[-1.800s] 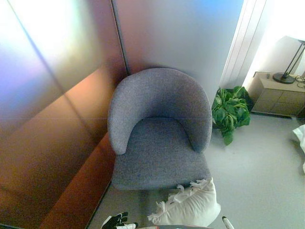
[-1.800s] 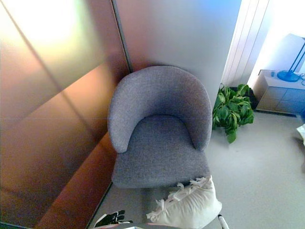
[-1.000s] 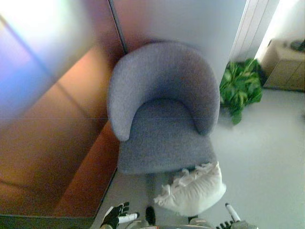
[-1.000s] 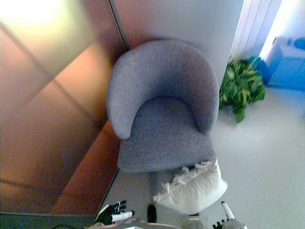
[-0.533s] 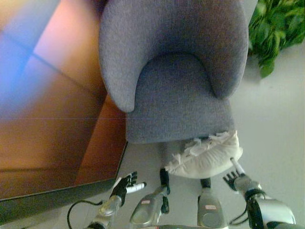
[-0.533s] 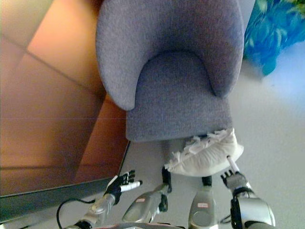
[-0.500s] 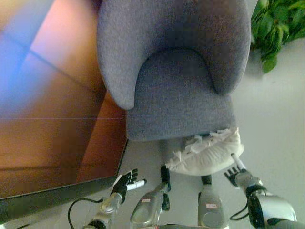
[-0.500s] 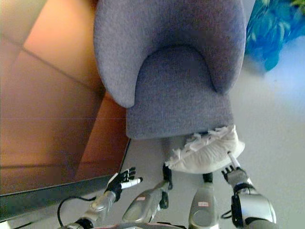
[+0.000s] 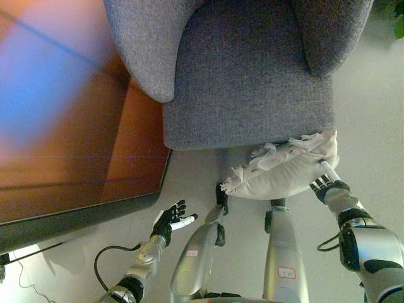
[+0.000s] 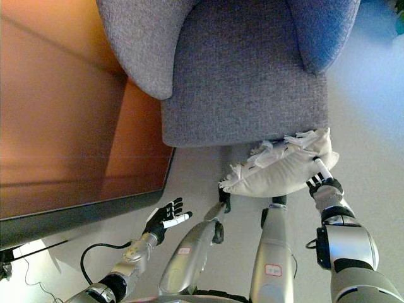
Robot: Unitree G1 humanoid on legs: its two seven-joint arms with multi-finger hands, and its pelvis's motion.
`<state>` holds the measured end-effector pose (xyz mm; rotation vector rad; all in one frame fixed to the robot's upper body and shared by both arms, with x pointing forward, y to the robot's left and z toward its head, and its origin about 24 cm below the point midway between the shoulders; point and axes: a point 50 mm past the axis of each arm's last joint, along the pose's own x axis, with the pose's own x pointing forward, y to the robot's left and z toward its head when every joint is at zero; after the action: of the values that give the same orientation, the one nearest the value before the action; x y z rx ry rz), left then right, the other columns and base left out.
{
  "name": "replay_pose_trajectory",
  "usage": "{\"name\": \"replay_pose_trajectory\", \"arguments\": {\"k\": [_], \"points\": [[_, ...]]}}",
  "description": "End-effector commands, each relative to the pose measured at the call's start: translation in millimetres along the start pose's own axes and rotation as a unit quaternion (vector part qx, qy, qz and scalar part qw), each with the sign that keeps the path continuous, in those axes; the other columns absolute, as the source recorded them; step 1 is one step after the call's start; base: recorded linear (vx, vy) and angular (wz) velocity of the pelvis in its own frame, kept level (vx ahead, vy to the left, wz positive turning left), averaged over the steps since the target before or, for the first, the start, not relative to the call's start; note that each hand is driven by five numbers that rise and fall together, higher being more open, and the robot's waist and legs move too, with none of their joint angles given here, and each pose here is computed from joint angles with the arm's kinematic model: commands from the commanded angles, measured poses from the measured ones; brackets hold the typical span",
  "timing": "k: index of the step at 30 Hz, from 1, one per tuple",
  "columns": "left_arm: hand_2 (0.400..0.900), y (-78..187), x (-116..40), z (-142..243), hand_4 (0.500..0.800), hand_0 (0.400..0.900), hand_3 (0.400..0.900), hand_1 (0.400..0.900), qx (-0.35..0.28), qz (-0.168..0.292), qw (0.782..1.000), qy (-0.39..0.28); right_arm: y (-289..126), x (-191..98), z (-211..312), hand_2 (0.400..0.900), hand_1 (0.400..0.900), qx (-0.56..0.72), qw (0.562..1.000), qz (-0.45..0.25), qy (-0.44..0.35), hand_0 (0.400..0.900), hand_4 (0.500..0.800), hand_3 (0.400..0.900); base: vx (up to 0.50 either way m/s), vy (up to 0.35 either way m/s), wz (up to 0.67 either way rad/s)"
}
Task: Pick up the pillow and put it on the sofa.
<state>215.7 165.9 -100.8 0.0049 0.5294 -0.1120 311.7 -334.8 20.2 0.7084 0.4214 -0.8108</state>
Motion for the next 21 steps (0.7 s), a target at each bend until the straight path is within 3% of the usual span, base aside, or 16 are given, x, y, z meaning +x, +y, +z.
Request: {"name": "replay_pose_trajectory", "arguments": {"k": [1, 17, 18, 19, 20, 21], "points": [[0.9, 20, 1.3, 21, 0.8, 0.9, 0.9, 0.9, -0.011, 0.028, 0.998, -0.054, 15, -8, 61, 0.9, 0.9, 0.003, 0.996, 0.012, -0.083, 0.9, 0.8, 0.9, -0.026, -0.006, 0.1], [0.9, 31, -4.1, 43, 0.8, 0.9, 0.9, 0.9, -0.016, 0.031, 0.994, -0.105, 65, -30, 113, 0.9, 0.9, -0.025, 0.981, 0.118, -0.153, 0.9, 0.8, 0.9, -0.041, -0.014, 0.06], [0.9, 32, -4.7, 43, 0.8, 0.9, 0.9, 0.9, -0.016, 0.031, 0.994, -0.105, 67, -31, 113, 0.78, 0.78, -0.027, 0.98, 0.122, -0.154, 0.78, 0.728, 0.78, -0.037, -0.013, 0.08], [0.9, 33, -5.1, 43, 0.8, 0.9, 0.9, 0.9, -0.016, 0.031, 0.994, -0.105, 69, -32, 115, 0.722, 0.722, -0.032, 0.979, 0.126, -0.156, 0.722, 0.693, 0.722, -0.029, -0.02, 0.05], [0.9, 33, -5.2, 43, 0.8, 0.9, 0.9, 0.9, -0.016, 0.031, 0.994, -0.105, 71, -33, 116, 0.578, 0.578, -0.033, 0.978, 0.129, -0.158, 0.578, 0.607, 0.578, -0.031, -0.027, 0.04], [0.9, 34, -5.5, 44, 0.8, 0.9, 0.9, 0.9, -0.015, 0.032, 0.994, -0.106, 72, -34, 117, 0.4, 0.4, -0.034, 0.977, 0.135, -0.16, 0.4, 0.5, 0.4, -0.038, -0.029, 0.02]]}}
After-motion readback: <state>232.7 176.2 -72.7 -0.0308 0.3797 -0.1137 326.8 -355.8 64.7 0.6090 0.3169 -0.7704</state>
